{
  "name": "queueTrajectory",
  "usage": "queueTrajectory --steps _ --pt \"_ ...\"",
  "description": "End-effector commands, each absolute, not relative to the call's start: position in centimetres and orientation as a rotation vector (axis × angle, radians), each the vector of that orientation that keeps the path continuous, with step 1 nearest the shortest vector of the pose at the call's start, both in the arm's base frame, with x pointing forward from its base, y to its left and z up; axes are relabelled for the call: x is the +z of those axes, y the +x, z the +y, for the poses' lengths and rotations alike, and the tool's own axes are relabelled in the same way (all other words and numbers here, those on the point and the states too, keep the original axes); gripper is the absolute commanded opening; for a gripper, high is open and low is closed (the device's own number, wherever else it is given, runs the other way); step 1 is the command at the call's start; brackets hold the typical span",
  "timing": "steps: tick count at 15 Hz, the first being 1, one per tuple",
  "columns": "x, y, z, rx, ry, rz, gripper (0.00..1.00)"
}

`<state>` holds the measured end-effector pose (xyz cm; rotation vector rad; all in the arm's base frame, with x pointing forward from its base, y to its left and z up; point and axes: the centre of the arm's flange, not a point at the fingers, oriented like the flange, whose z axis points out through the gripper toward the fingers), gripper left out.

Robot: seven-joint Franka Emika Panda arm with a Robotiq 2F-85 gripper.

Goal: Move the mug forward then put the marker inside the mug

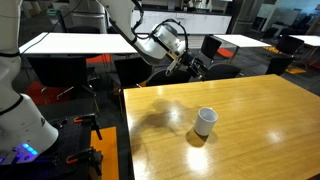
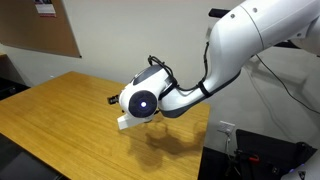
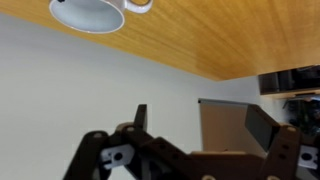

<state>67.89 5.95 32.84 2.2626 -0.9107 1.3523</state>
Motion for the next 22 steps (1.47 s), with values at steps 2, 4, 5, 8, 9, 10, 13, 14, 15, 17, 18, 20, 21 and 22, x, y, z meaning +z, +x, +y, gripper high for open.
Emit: queueTrajectory --steps 2,4,5,8,9,10,13,14,15,17,18,20,21,22 --pt "34.8 65.4 6.6 1.314 2.497 -0.718 1.0" --pt "35.2 65.0 7.1 1.294 2.6 -0.621 1.0" --pt "35.3 64.8 7.3 1.279 2.649 -0.574 1.0" --pt "35.7 64.3 7.9 1.219 2.787 -0.442 1.0" --pt "35.7 64.1 7.9 1.198 2.82 -0.403 1.0" --pt "35.7 63.9 8.2 1.174 2.861 -0.357 1.0" --pt "35.7 63.4 8.9 1.096 2.963 -0.223 1.0" --pt "35.5 63.2 9.2 1.067 2.993 -0.177 1.0" --pt "35.4 63.0 9.7 1.035 3.019 -0.134 1.0" --pt "35.4 62.5 10.5 0.985 3.065 -0.059 1.0" --pt "35.5 62.3 10.8 0.964 3.086 -0.025 1.0" --pt "36.0 62.0 11.4 0.929 3.121 0.02 1.0" --pt "36.3 61.9 11.6 0.911 3.138 0.04 1.0" --pt "36.6 62.0 11.6 0.887 3.152 0.049 1.0"
